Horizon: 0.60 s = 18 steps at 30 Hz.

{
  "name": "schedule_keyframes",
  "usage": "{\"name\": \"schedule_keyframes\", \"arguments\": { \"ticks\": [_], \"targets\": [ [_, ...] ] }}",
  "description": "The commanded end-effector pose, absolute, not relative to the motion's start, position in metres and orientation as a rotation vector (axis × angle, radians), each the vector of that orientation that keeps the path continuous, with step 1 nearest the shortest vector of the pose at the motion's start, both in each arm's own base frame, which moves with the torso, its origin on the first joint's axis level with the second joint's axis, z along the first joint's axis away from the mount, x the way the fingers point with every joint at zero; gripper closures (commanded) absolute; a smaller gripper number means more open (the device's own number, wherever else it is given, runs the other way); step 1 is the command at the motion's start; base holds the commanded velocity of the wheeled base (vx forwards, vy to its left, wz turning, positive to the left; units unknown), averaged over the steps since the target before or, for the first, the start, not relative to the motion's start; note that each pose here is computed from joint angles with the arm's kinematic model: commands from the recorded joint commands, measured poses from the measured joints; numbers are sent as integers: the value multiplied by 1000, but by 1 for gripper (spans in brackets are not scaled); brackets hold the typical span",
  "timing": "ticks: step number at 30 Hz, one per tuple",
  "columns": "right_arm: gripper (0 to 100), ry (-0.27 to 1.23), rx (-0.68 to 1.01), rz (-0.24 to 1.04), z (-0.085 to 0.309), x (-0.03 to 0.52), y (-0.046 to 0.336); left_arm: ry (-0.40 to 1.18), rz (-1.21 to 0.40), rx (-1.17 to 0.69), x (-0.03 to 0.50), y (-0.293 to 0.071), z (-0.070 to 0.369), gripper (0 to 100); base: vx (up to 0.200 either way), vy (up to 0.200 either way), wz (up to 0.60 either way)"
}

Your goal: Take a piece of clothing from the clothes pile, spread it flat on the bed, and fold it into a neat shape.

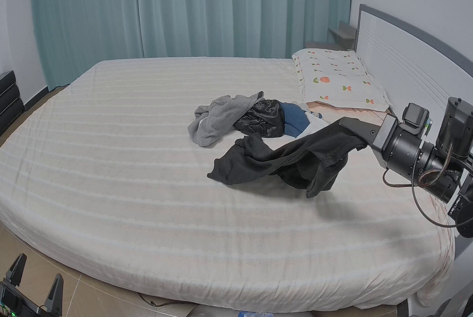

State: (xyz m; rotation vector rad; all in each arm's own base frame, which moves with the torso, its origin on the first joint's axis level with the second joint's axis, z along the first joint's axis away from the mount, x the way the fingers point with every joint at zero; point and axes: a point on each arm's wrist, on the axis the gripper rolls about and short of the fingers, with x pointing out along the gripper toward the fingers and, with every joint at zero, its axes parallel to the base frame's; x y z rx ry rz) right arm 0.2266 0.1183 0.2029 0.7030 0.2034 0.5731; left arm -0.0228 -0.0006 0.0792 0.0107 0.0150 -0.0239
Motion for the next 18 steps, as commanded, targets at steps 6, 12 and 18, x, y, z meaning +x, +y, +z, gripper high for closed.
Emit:
{"name": "schedule_keyframes", "arguments": {
  "ticks": [6, 12, 18],
  "targets": [
    [100, 115, 710, 651, 229, 207, 117, 7, -35, 26, -23, -1, 75, 0, 0, 0, 0],
    [100, 102, 701, 656, 231, 207, 117, -114, -75, -122, -24, -1, 164, 0, 0, 0, 0],
    [100, 121, 697, 658, 226, 208, 118, 153, -260, 37, 20, -6, 160, 0, 0, 0, 0]
  ]
}}
